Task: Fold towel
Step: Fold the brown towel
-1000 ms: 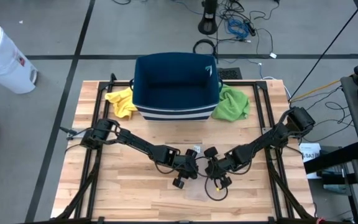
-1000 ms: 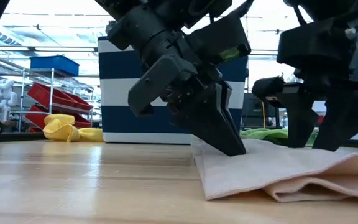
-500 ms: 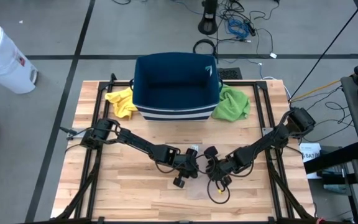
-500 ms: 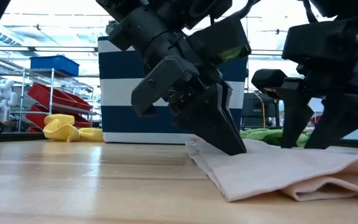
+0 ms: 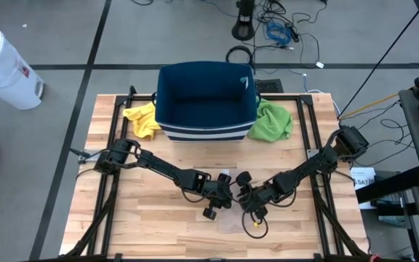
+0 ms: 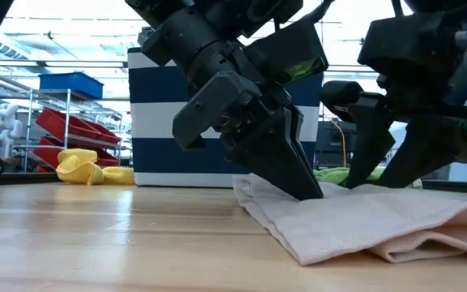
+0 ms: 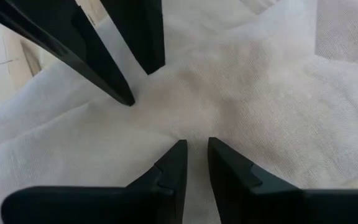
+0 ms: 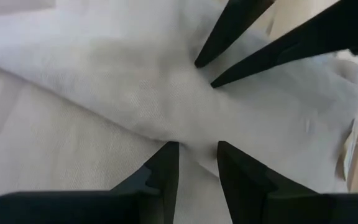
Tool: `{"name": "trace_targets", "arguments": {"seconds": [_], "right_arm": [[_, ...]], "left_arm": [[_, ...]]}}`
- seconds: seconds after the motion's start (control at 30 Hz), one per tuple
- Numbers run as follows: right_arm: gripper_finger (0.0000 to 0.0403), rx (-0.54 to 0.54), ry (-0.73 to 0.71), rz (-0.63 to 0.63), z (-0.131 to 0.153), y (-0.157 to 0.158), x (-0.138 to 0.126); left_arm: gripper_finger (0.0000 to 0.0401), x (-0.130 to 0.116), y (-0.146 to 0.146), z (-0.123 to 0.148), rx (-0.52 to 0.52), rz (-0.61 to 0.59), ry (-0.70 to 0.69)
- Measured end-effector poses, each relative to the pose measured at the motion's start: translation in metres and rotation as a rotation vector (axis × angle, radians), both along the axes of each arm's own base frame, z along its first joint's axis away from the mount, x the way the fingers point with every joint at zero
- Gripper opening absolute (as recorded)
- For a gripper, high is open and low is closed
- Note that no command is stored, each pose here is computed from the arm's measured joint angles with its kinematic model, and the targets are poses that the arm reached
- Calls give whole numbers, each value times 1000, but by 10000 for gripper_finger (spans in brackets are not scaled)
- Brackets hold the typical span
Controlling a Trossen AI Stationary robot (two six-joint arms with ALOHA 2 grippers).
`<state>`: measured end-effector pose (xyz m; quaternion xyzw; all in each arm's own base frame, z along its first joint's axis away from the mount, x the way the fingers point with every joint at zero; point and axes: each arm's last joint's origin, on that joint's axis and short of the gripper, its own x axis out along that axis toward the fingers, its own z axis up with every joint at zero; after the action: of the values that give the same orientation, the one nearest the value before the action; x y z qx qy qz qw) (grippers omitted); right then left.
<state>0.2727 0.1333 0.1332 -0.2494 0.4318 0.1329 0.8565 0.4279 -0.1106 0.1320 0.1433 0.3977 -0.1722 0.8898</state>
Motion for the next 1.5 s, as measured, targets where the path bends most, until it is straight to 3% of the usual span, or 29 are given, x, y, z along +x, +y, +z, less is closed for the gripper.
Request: {"name": "trace_targets", "arguments": {"seconds": [0.2,0.4,0.63,0.77,0.93,1.17,1.33,1.5], "right_arm": [[85,7,-26,10,2,1,2],[9,1,-26,20,2,1,2],[1,-10,-82,23,21,2,-3],[1,-140,5,-36,44,-7,-27],[0,-97,91,-29,58,-18,-41],[60,-112,166,18,48,-18,-41],[117,-116,202,-74,43,-21,-43],[133,-73,215,-154,44,-20,-47]], "left_arm": [[71,0,0,0,-1,1,0],[71,0,0,0,0,1,-1],[71,-2,1,22,34,41,-62],[71,-6,-6,37,27,26,-99],[71,-6,-11,39,50,-20,-127],[71,-4,-10,40,39,-10,-153],[71,-5,-10,39,34,-1,-131],[71,-5,-9,39,33,5,-127]]}}
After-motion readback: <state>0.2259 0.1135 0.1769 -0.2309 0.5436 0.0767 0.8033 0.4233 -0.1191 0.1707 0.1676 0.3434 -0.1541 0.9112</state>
